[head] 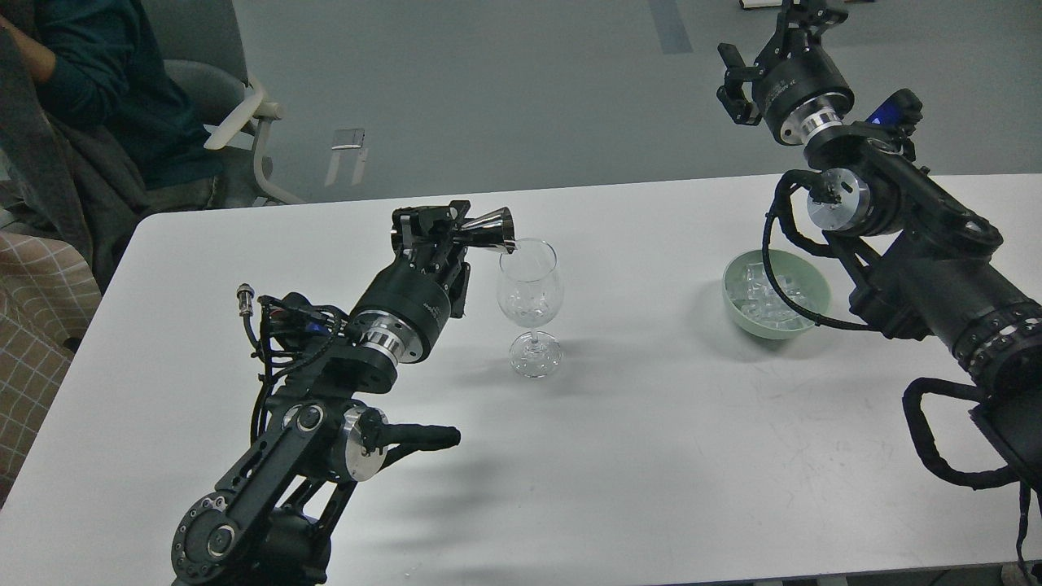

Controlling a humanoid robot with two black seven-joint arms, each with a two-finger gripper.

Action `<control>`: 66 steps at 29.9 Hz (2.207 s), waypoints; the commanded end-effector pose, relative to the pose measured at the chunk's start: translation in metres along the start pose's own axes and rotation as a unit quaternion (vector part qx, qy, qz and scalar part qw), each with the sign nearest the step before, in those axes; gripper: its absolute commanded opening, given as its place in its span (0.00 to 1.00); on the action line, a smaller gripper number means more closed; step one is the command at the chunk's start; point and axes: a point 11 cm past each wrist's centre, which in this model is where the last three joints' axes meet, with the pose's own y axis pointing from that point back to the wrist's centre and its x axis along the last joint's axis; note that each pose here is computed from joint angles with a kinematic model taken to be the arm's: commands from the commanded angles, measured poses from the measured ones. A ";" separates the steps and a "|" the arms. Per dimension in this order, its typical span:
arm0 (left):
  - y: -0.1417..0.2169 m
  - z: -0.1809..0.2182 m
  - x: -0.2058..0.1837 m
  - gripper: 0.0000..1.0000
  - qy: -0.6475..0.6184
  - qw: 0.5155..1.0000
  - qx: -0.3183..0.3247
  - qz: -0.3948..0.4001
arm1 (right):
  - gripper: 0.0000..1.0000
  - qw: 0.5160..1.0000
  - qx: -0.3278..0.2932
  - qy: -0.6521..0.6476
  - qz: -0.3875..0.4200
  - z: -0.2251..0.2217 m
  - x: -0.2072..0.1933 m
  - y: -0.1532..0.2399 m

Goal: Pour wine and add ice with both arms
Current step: 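Tilt the jigger over the wine glass with the left gripper, then carry the jigger back to its original spot with the left gripper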

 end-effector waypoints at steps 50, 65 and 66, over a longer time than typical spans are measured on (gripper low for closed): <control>0.021 0.079 0.127 0.00 0.413 0.908 -0.061 0.021 | 1.00 1.000 -0.002 0.000 0.001 0.002 0.001 0.001; 0.062 -0.016 0.220 0.13 0.493 0.864 -0.093 0.041 | 1.00 1.000 -0.004 -0.001 0.006 0.005 -0.002 0.001; 0.063 -0.019 0.222 0.14 0.494 0.864 -0.091 0.042 | 1.00 1.000 -0.004 0.000 0.006 0.005 -0.001 0.001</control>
